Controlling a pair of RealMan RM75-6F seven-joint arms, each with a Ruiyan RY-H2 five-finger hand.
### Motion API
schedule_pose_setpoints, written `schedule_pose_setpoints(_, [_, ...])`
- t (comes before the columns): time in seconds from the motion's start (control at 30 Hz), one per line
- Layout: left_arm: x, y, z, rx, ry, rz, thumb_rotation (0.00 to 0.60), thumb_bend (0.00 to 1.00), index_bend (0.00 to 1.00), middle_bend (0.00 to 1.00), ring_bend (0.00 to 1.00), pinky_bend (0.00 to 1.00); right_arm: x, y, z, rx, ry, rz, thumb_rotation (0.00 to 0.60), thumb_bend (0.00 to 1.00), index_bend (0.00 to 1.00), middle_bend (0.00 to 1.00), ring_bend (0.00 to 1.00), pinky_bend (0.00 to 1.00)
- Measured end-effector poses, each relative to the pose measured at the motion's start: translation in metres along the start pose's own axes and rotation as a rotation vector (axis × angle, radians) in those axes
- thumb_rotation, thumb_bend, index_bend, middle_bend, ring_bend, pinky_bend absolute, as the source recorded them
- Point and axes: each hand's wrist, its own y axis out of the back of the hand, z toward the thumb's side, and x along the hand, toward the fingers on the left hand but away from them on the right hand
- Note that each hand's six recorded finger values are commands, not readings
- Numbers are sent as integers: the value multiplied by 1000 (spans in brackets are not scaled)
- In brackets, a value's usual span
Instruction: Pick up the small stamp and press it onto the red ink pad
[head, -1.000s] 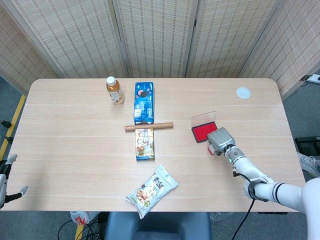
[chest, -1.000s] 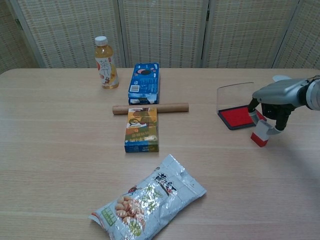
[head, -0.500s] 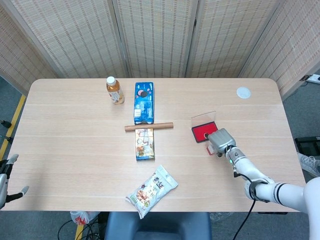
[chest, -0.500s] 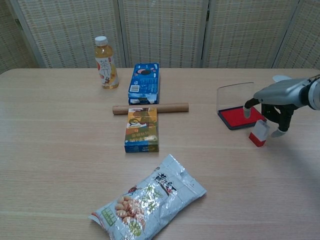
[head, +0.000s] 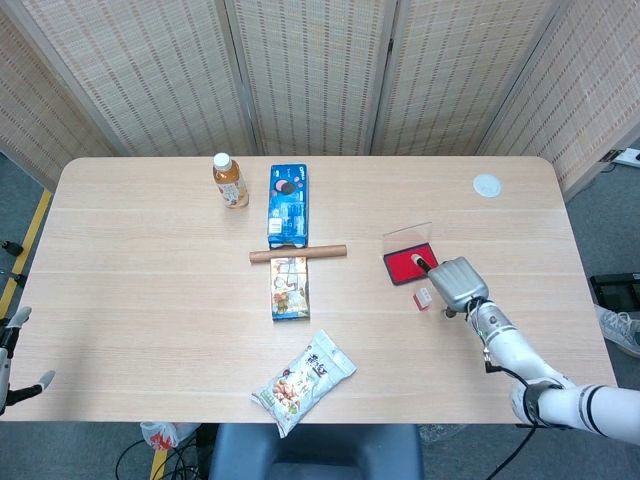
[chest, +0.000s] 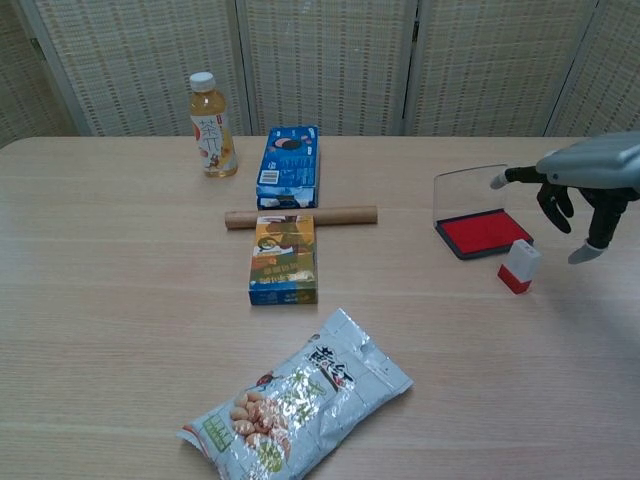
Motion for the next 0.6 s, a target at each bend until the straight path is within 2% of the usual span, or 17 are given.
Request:
schedule_pose_setpoints(0.17, [1,1,4,-2,-19,7,600,229,88,202,141,311,36,6,-29,-26,-90,-184,600,139,0,187,182,226])
schedule_pose_setpoints(0.27, [2,2,7,-1,-38,16,600,228,88,202,141,311,71,-3,-56,-71,-185,-298,600,139,0,125,125,172])
schedule_pose_setpoints(0.47, [5,2,19,2,-94,45,600,228,89,200,141,311,132,-34,-95,-217,-325,-395,600,139,0,56,50,93])
schedule_pose_setpoints(0.6, [6,-1,26,13,-128,50,600,229,89,197,141,311,162,-48,-115,-236,-402,-453,600,139,0,49,32,63])
